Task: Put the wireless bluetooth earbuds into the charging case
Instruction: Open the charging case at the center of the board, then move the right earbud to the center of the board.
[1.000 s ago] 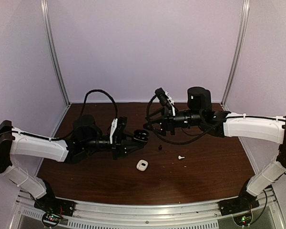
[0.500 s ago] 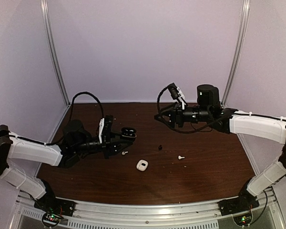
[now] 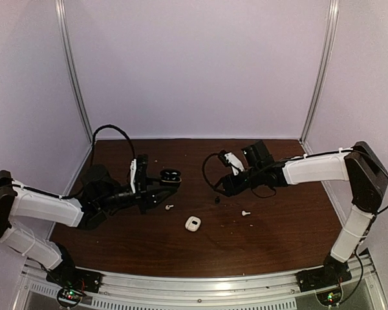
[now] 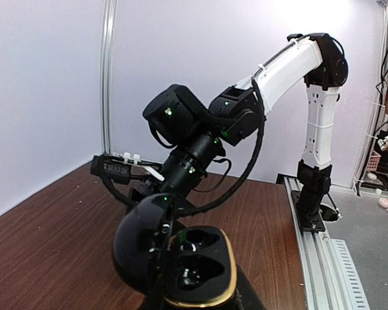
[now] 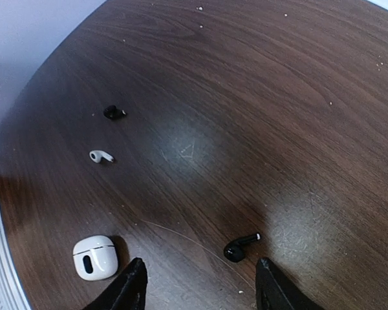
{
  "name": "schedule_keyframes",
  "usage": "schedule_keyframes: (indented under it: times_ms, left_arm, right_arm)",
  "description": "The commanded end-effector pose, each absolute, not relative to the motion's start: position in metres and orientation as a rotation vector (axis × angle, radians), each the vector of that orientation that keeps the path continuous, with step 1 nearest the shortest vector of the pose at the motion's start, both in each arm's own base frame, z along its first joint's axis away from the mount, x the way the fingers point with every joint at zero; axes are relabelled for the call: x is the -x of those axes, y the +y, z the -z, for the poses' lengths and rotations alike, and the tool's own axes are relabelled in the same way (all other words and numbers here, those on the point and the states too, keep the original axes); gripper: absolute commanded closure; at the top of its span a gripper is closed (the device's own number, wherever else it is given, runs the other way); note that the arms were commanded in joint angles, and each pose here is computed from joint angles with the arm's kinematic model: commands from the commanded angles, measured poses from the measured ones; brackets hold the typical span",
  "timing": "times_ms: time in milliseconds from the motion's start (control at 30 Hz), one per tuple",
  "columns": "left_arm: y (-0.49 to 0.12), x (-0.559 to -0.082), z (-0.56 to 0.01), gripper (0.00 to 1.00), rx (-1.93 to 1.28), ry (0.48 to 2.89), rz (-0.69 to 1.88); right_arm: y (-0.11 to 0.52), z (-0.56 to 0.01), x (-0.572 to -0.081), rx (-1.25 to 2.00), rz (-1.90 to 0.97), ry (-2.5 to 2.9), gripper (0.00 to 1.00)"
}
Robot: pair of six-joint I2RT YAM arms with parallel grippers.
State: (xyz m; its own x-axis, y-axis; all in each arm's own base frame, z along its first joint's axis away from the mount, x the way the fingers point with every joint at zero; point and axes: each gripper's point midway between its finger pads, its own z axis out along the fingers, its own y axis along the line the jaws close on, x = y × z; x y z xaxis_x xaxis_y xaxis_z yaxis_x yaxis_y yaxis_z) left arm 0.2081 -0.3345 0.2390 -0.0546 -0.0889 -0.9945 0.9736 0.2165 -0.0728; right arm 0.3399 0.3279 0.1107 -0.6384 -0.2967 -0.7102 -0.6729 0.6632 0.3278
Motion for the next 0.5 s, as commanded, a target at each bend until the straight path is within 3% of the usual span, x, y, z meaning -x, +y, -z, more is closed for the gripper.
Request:
schedule_keyframes:
  times_ms: [0,467]
  left_arm:
    - [-0.328,-0.209,-0.256,1.0,-0.918,1.221,1.11]
    - [-0.328,-0.21,-0.256,1.0,-0.923,1.214,1.107]
  right_arm:
    - [0.326,-0.094,-0.346,0.789,-0.646,2.26,0.43]
    - [0.329,-0.048,-0.349,0.87,-0.541,2.337,0.46]
